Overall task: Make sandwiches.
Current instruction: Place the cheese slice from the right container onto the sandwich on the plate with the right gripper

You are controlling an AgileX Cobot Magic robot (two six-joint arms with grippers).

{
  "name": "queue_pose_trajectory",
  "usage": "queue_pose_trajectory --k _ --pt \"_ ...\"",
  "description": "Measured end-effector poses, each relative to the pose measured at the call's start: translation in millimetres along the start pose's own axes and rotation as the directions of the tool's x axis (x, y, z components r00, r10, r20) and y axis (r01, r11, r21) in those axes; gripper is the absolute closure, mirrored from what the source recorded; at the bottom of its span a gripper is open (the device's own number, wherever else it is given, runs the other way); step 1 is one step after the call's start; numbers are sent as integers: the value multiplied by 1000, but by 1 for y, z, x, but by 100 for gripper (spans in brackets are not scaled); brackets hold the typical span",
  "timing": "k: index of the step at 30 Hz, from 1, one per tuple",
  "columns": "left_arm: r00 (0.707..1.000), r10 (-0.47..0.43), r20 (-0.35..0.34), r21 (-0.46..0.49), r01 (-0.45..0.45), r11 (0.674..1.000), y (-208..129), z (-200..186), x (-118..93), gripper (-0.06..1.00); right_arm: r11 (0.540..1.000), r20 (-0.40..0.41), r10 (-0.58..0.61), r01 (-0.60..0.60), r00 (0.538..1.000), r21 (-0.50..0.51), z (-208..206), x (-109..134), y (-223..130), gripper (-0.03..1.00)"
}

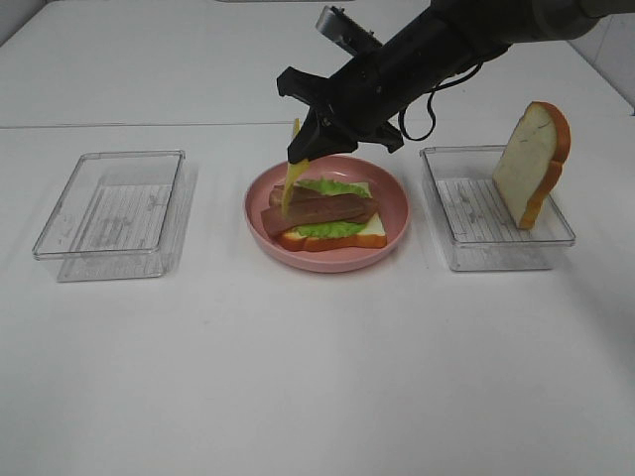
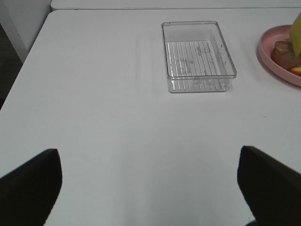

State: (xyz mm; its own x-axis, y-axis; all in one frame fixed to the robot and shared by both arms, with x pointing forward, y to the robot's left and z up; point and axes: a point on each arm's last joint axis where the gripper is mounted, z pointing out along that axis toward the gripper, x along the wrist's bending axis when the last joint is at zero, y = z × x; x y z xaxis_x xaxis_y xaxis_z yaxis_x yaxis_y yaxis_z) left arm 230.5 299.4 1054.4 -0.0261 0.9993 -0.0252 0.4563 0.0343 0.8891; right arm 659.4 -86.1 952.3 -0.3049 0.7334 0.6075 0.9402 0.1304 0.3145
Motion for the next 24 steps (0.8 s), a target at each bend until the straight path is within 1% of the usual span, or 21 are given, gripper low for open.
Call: queue_pose_trajectory --k 6,8,9,10,11,13,14,16,17,19,22,24 --pt "1000 0 0 0 0 1000 0 0 0 -1 1000 48 -22 22 999 9 0 -4 -1 97" --pt "1000 0 0 0 0 1000 0 0 0 -1 999 77 -36 35 996 20 0 -7 -2 97" --pt "1000 0 0 0 0 1000 0 0 0 -1 999 77 -36 35 996 20 0 -7 -2 97" --pt "1000 0 0 0 0 1000 0 0 0 -1 999 102 -42 39 994 27 0 -9 -2 97" --pt "1000 0 0 0 0 1000 0 0 0 -1 999 102 -42 39 994 27 0 -9 -2 97" --pt "1000 0 0 0 0 1000 0 0 0 -1 998 143 -50 46 988 33 -1 -13 -3 97" --pt "1000 0 0 0 0 1000 0 0 0 -1 998 143 -50 46 988 33 -1 -13 -3 97" --pt "1000 0 0 0 0 1000 0 0 0 -1 997 185 -67 60 980 42 -1 -17 -3 97" --pt "1000 0 0 0 0 1000 0 0 0 -1 997 185 -67 60 980 42 -1 -17 -3 97" --pt "1000 0 0 0 0 1000 0 0 0 -1 996 237 -85 73 968 59 -2 -22 -4 97" --pt "1000 0 0 0 0 1000 0 0 0 -1 995 246 -90 77 965 62 -3 -23 -4 97" --pt "1000 0 0 0 0 1000 0 0 0 -1 993 274 -106 89 956 73 -3 -25 -4 96"
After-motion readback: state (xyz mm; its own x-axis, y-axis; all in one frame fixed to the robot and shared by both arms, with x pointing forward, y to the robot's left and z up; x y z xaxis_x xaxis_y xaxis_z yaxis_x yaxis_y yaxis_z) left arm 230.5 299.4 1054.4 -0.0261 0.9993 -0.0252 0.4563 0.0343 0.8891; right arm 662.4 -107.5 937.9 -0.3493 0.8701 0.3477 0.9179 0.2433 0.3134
